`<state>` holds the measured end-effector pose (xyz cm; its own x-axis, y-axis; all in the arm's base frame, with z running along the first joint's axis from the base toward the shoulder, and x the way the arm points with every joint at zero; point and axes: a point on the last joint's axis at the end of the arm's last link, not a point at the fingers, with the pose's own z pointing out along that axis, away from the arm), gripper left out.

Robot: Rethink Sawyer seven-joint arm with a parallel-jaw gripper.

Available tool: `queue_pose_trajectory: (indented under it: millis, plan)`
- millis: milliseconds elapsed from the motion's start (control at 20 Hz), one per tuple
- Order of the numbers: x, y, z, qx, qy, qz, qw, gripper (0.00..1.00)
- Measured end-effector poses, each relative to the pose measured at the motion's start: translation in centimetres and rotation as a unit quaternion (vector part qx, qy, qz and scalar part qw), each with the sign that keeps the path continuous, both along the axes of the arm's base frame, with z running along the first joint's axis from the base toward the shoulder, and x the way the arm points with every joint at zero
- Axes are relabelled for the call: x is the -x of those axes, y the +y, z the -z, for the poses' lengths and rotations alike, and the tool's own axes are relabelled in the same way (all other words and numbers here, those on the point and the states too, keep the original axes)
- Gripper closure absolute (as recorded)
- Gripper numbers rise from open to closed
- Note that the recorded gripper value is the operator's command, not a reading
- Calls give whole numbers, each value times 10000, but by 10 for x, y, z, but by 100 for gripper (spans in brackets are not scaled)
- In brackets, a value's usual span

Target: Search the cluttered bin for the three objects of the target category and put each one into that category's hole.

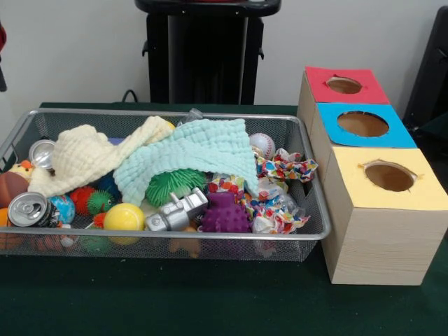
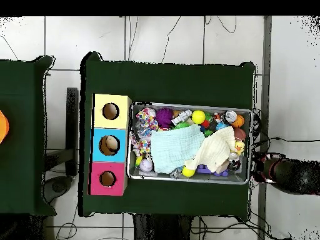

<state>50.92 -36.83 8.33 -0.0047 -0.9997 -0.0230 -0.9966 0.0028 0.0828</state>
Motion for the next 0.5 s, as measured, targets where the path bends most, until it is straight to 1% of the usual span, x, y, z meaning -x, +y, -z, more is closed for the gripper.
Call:
queue_pose_trajectory:
  millis: [200,500]
  plan:
    - [3,11,4,-28,28,-95,9999,0]
    - [0,25,10,-27,-22,-219,9998,0]
